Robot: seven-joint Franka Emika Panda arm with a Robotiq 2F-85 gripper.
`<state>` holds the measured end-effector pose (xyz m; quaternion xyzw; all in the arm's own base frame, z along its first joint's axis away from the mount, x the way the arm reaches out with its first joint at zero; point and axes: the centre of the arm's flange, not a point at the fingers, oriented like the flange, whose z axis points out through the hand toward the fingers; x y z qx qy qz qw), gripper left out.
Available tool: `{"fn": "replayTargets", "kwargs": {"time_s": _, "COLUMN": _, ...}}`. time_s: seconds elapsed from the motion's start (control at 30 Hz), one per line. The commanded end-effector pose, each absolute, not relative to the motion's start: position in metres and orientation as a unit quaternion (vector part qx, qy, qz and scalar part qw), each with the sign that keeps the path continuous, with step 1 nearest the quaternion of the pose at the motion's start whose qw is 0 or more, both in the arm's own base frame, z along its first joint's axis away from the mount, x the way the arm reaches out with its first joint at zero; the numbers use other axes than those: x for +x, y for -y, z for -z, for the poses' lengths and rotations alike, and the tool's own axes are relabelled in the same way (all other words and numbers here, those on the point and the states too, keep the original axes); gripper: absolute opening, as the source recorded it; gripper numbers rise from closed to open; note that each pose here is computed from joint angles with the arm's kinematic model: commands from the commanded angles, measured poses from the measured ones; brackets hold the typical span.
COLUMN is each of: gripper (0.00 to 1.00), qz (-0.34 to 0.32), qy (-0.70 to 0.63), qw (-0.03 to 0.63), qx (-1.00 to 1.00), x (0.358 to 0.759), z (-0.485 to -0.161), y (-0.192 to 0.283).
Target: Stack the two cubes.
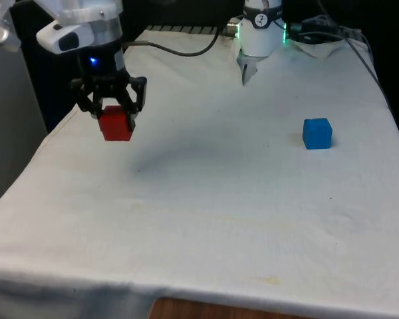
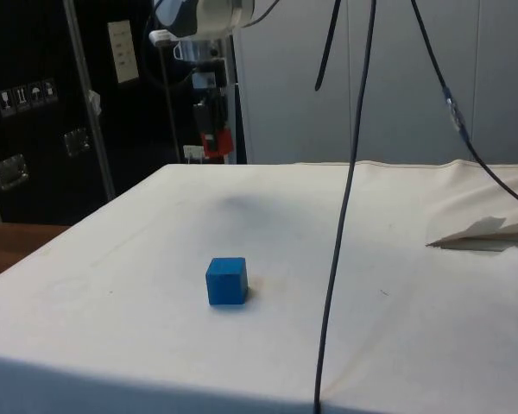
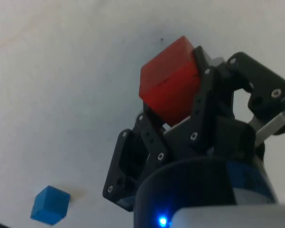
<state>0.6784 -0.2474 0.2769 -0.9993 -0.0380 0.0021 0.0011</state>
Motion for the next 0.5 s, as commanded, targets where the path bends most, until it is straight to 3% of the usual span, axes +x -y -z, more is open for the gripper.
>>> {"fn": "replayTargets", "kwargs": {"time_s": 0.0, "gripper": 0.00, "qz": 0.001, "qy": 0.039, "qw": -0.004, "qx": -0.999, "x": 0.675, "z": -0.280, "y": 0.243}}
{"fn": "replayTargets", "kwargs": {"time_s": 0.47, "gripper": 0.00, "qz": 0.001, "qy": 0.047, "qw": -0.001, "qx": -0.999, "x": 0.660, "z": -0.283, "y": 0.210}}
